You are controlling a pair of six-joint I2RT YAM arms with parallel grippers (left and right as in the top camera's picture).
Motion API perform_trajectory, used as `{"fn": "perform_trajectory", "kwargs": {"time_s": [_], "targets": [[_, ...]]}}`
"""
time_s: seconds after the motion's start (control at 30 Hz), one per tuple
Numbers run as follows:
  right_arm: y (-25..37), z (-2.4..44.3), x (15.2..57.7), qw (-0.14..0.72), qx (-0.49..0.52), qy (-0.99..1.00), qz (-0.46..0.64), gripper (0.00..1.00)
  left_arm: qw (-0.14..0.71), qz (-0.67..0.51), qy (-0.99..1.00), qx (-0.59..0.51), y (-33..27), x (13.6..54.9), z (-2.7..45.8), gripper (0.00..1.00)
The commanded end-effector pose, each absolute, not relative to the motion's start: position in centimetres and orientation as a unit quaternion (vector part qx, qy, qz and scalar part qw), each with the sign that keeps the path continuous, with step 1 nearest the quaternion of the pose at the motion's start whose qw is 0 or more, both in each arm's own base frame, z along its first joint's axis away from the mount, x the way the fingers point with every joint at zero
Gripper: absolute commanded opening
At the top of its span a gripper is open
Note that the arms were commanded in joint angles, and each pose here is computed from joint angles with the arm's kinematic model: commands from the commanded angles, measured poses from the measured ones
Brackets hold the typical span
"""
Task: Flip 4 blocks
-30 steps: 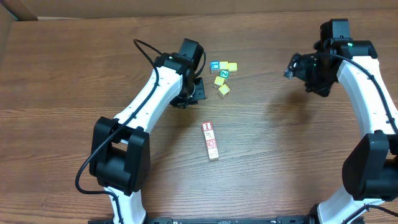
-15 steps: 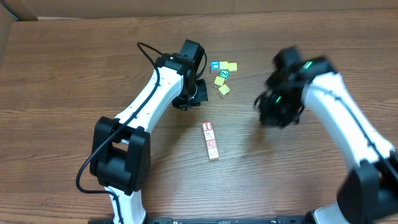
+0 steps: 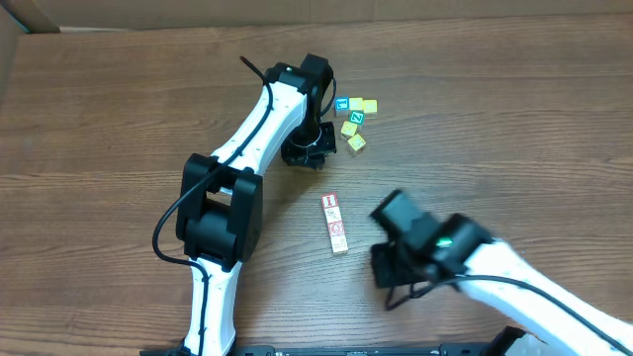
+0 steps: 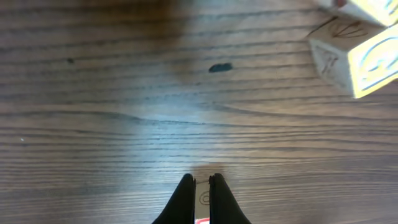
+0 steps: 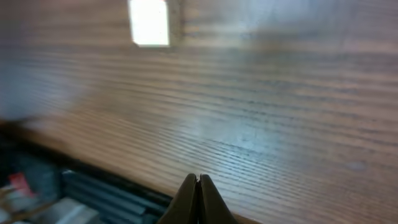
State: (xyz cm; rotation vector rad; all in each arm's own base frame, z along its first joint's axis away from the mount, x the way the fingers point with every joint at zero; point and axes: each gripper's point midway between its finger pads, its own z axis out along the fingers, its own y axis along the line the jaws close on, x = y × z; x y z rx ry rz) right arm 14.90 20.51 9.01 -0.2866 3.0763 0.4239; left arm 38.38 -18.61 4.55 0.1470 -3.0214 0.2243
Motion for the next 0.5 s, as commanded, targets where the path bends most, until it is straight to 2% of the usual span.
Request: {"fn": "perform_trajectory", "kwargs": {"time_s": [0.0, 0.2, 0.47], "targets": [[20.9, 5.8, 14.7, 0.002, -0.068, 0.995, 0.070, 0.04, 0.053, 0.068, -0.996, 0.036, -18.9, 38.7, 4.1, 0.04], [22.5, 3.1, 15.1, -0.038, -0.095, 0.994, 0.035, 0.04, 0.053, 0.049, -0.997, 0.032, -19.8, 37.9, 3.4, 0.04], [25.4, 4.3, 16.3, -0.030, -0.108, 0.991, 0.076, 0.04, 0.033, 0.021, -0.999, 0.036, -19.7, 38.2, 3.2, 0.04]]}}
